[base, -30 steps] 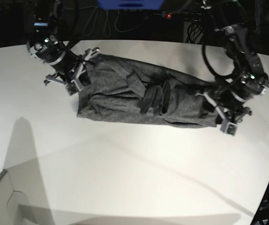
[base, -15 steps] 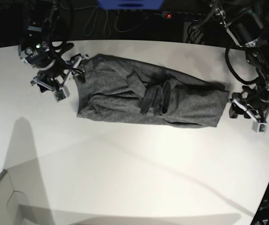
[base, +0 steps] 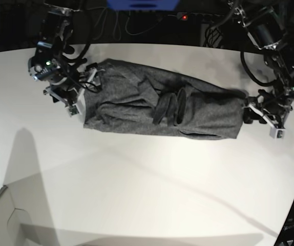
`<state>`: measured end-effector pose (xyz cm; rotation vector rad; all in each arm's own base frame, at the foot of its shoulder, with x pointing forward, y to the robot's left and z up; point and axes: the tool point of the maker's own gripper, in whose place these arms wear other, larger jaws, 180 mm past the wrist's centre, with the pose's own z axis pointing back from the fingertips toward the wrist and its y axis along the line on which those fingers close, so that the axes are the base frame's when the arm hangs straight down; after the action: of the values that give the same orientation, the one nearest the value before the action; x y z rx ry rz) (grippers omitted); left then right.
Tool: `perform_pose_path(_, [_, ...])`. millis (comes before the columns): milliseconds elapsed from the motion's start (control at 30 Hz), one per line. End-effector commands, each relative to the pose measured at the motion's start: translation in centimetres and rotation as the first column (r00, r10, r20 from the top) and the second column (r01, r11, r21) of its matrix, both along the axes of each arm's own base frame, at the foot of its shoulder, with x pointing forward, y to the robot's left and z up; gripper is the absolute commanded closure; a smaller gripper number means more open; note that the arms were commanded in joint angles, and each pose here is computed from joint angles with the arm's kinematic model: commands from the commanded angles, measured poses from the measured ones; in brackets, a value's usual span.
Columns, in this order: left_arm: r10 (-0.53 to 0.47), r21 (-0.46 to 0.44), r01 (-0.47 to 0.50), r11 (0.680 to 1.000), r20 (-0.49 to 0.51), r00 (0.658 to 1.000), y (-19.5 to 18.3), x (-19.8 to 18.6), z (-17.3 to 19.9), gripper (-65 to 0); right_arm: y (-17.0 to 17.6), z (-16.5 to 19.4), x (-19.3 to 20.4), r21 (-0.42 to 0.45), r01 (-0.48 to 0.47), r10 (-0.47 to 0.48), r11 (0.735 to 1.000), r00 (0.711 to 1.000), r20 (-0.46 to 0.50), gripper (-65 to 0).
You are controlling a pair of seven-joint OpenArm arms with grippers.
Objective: Layout the t-shirt on the table in an organized manner, then fold the t-shirt properly
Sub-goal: 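Release the folded hem end and raise the left gripper away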
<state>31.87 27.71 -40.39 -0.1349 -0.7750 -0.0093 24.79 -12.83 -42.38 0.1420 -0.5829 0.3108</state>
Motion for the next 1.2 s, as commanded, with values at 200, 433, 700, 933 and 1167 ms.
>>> perform_pose_path(200, [0.003,0.026,-0.003,1.0,-0.011,1.0,1.1,-1.7,-0.3,-33.3,1.1,0.5,1.0,0.014,0.005,-0.004,1.0,1.0,-0.027,-47.8])
perform_pose_path(433, [0.004,0.028,-0.003,1.0,-0.05,0.999,1.1,-3.4,-1.4,-33.3,1.9,-1.3,1.4,0.038,-0.009,0.013,0.999,0.993,-0.118,-47.7])
perform_pose_path(700, [0.081,0.027,-0.079,0.996,-0.061,0.995,3.2,-5.0,-1.6,-33.3,2.1,-1.5,1.5,0.046,-0.011,0.016,0.999,0.992,-0.124,-45.6])
perform_pose_path(933, [0.081,0.041,-0.078,0.996,-0.071,0.994,3.4,-5.9,-1.6,-33.3,5.2,0.3,2.5,0.245,-0.013,0.026,0.969,0.998,-0.05,-28.8])
perform_pose_path(1167, [0.059,0.098,-0.056,0.994,-0.021,0.998,3.4,-5.7,0.5,-33.3,5.7,0.7,2.8,0.279,-0.014,0.025,0.96,0.999,-0.035,-10.6])
